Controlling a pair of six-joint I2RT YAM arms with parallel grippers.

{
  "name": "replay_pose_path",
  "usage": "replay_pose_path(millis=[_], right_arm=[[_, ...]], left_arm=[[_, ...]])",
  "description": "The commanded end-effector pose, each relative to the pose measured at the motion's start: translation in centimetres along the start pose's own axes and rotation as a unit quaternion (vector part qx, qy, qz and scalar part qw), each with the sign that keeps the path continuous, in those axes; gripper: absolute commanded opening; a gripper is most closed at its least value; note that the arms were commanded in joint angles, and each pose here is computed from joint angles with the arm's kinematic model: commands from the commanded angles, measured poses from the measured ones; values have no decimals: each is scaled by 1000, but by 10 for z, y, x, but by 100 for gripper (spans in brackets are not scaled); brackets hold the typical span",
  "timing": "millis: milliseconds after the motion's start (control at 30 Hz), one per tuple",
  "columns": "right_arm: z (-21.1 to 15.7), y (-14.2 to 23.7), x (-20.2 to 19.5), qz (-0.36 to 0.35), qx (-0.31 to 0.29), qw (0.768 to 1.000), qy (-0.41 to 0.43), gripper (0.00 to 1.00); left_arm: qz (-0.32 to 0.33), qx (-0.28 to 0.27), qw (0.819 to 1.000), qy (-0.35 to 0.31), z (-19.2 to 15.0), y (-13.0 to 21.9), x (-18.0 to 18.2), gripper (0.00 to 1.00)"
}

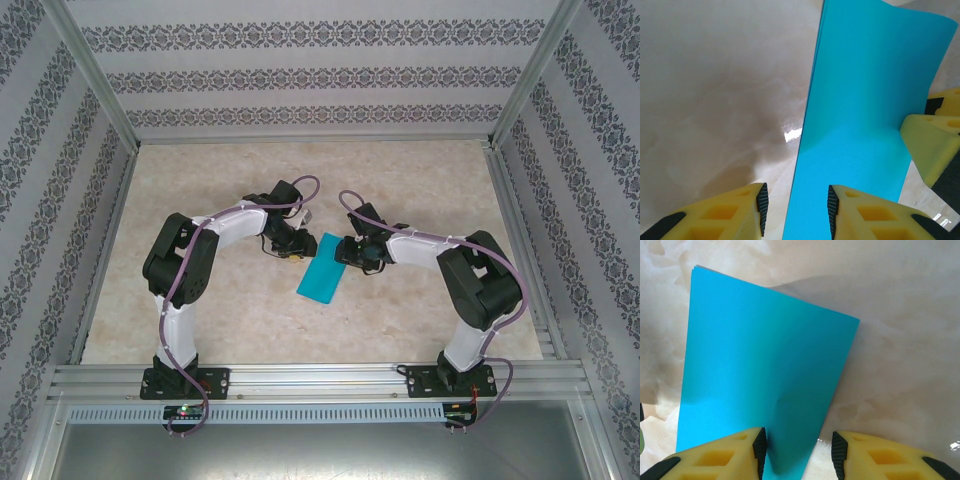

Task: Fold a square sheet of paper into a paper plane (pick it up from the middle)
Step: Hold the square sheet of paper at the center of the table.

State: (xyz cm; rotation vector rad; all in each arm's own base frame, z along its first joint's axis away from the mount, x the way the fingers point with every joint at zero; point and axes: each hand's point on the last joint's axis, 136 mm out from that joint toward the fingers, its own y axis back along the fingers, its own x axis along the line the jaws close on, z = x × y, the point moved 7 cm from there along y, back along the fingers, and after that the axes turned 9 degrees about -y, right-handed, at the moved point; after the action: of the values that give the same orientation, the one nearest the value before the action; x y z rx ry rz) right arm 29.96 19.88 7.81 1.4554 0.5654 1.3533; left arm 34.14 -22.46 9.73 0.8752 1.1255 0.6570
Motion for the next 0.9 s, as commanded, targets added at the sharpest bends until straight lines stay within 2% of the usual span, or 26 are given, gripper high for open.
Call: replay_pose_path(millis=[0, 500, 867], right_arm=[[-3, -28, 0, -3, -5, 1000, 20, 44], [-4, -28, -2, -2, -8, 1000, 11, 44], [-6, -29, -3, -2, -5, 1000, 12, 43]], left_arm=[[-8, -6, 1000, 1, 2, 2, -2, 40], [-7, -7, 1000, -7, 4, -3, -15, 40], [-46, -12, 999, -11, 9, -14, -27, 24]])
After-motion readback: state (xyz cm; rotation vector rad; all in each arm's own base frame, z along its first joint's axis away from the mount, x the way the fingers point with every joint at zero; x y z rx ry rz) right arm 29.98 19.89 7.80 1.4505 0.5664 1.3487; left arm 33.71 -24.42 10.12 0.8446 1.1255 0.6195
